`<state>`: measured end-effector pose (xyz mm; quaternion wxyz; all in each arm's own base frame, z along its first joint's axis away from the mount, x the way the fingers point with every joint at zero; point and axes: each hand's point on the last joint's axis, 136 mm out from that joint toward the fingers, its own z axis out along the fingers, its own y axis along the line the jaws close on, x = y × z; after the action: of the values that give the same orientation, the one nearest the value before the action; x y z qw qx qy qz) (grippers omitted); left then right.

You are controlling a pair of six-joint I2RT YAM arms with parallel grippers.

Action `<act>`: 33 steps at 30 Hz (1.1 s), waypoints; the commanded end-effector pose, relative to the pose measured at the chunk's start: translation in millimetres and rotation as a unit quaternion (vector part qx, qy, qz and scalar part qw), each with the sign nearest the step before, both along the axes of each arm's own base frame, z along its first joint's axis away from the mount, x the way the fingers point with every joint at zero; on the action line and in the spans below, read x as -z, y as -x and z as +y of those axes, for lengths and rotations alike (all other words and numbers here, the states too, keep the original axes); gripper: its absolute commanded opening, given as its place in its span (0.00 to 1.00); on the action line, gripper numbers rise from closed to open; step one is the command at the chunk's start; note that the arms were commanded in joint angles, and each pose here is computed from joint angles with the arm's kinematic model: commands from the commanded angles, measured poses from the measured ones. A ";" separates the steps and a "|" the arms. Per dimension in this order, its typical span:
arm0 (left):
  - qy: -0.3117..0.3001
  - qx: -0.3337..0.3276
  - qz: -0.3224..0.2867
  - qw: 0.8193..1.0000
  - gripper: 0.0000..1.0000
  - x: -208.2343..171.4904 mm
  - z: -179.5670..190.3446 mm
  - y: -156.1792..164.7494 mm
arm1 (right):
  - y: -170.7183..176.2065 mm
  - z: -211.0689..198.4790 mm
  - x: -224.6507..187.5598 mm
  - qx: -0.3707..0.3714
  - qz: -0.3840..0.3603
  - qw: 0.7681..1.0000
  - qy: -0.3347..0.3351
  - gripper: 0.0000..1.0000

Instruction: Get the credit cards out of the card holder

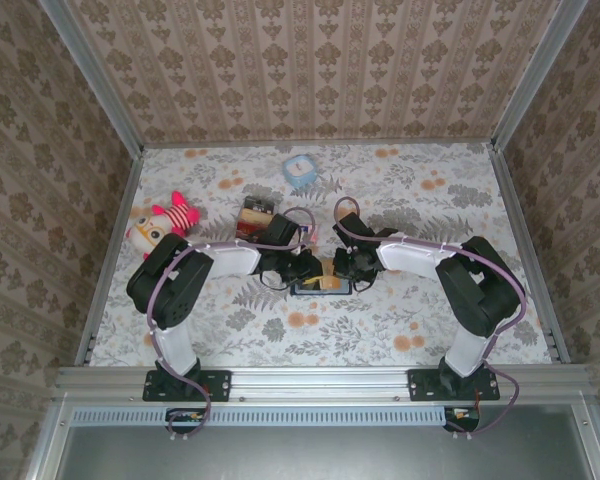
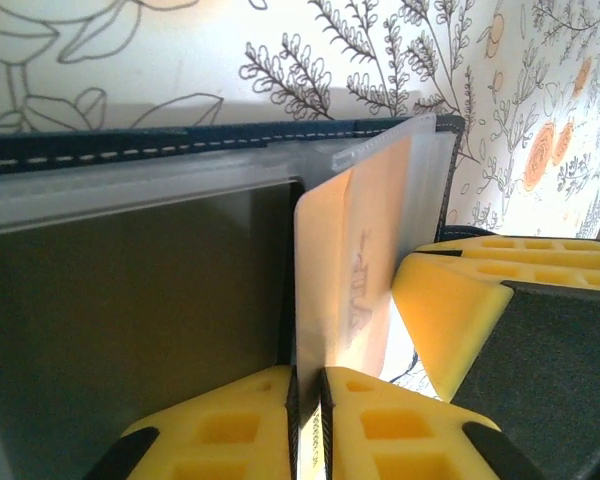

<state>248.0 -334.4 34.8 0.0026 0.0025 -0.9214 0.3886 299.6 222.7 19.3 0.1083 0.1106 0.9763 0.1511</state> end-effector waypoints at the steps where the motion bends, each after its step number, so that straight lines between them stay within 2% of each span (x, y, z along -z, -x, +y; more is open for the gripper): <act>1: -0.006 -0.002 0.002 1.000 0.11 4.1 7.0 0.3 | 22.8 -19.0 31.5 0.010 0.058 0.997 0.046 0.16; 6: -0.020 -0.003 -0.005 1.000 0.00 -1.9 17.6 0.9 | 20.0 -21.4 27.2 0.020 0.052 0.997 0.045 0.16; 15: -0.059 0.002 -0.047 0.997 0.00 -37.8 42.4 2.1 | 6.6 -12.1 15.5 0.017 0.039 0.999 0.018 0.17; 21: -0.101 -0.001 -0.089 0.991 0.00 -60.4 60.9 -2.0 | -3.3 2.7 -17.7 -0.007 -0.008 0.999 -0.032 0.18; 24: -0.086 -0.005 -0.122 0.989 0.00 -81.0 59.8 -8.8 | -7.9 9.5 -45.3 -0.020 -0.050 0.995 -0.079 0.24; 26: -0.068 -0.014 -0.141 0.988 0.00 -94.2 58.0 -14.7 | -9.7 16.9 -64.3 -0.032 -0.075 0.988 -0.129 0.36; 31: -0.008 -0.048 -0.180 0.982 0.00 -129.6 54.9 -35.6 | -14.2 31.7 -116.7 -0.052 -0.121 0.956 -0.260 0.48; 33: 0.026 -0.055 -0.191 0.980 0.00 -147.3 51.0 -41.6 | -16.6 34.6 -134.7 -0.052 -0.137 0.943 -0.299 0.57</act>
<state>273.8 -274.3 141.9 -0.1522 -0.0175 -0.9219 0.3558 316.8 240.4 119.7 0.1873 0.0880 0.9060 0.3693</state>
